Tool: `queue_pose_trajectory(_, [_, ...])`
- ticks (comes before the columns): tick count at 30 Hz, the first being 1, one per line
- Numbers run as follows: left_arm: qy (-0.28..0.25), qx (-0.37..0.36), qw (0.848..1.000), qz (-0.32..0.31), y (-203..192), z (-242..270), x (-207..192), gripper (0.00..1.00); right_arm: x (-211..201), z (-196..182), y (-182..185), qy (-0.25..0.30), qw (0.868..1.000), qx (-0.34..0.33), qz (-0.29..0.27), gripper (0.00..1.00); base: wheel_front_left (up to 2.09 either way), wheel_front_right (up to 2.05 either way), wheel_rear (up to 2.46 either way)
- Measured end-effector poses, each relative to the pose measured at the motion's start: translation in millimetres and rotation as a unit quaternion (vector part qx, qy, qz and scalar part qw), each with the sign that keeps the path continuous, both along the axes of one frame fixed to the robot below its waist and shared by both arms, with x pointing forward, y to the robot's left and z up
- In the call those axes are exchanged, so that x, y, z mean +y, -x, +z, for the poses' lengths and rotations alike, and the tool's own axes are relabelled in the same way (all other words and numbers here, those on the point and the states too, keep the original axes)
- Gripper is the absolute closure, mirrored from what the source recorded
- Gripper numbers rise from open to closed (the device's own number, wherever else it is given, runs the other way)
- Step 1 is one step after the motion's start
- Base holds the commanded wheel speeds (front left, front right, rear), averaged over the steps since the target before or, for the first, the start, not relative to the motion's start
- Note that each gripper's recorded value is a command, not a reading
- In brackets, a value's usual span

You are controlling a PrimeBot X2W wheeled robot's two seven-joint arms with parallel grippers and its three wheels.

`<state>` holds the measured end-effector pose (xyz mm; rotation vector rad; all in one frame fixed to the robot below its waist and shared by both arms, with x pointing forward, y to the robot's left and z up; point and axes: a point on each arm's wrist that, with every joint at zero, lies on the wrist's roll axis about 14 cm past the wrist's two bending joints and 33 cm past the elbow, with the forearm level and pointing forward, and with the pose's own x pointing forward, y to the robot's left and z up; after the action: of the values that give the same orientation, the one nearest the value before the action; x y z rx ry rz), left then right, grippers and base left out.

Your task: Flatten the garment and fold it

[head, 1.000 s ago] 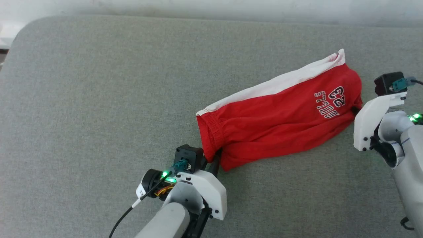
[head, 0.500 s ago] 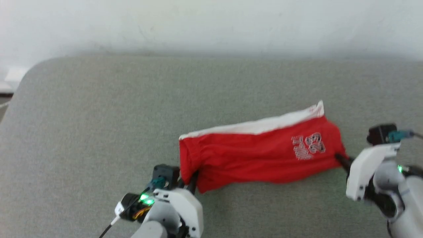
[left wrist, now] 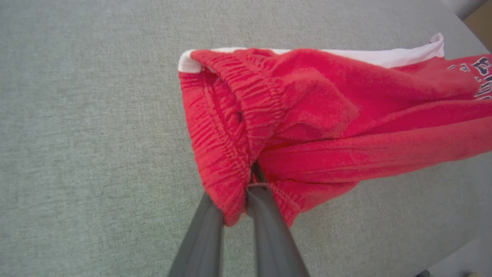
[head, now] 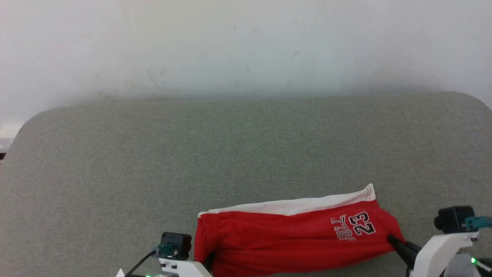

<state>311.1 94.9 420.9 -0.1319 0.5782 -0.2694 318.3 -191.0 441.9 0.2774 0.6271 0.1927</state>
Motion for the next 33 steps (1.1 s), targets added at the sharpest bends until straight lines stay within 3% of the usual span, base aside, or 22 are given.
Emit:
queue_pose_trajectory(8, [-0.01, 0.069, 0.998, -0.004, 11.0, -30.4, 1.6, 1.0, -0.9, -37.1, 18.9, 0.036, 0.998, 0.056, 0.002, 1.0, 0.0, 0.0, 0.0])
queue_pose_trajectory(15, [-0.02, 0.087, 0.996, -0.007, 7.4, -39.5, 4.0, 1.0, 5.2, -63.2, 29.6, 0.043, 0.995, 0.092, 0.016, 1.0, 0.0, 0.0, 0.0])
queue_pose_trajectory(16, [-0.02, 0.087, 0.996, -0.008, 7.3, -39.6, 3.6, 0.11, 5.1, -64.5, 29.8, 0.044, 0.995, 0.092, 0.015, 0.59, 0.0, 0.0, 0.0])
queue_pose_trajectory(17, [-0.021, 0.085, 0.996, -0.009, 6.5, -39.0, 3.8, 0.0, 4.1, -64.8, 29.2, 0.045, 0.995, 0.089, 0.014, 0.0, 0.0, 0.0, 0.0])
queue_pose_trajectory(23, [-0.019, 0.055, 0.998, 0.005, 3.6, -29.5, 9.1, 0.0, -5.8, -45.4, 13.3, 0.064, 0.997, 0.032, 0.009, 0.0, 0.0, 0.0, 0.0])
queue_pose_trajectory(29, [0.004, 0.006, 0.999, 0.036, 5.5, -4.9, 18.6, 0.0, -14.4, 1.0, -7.7, 0.079, 0.995, -0.068, 0.001, 0.0, 0.0, 0.0, 0.0])
queue_pose_trajectory(33, [0.02, -0.073, 0.995, 0.059, -1.1, 29.5, 29.5, 0.0, -19.3, 25.4, -18.8, 0.102, 0.987, -0.123, 0.001, 0.0, 0.0, 0.0, 0.0])
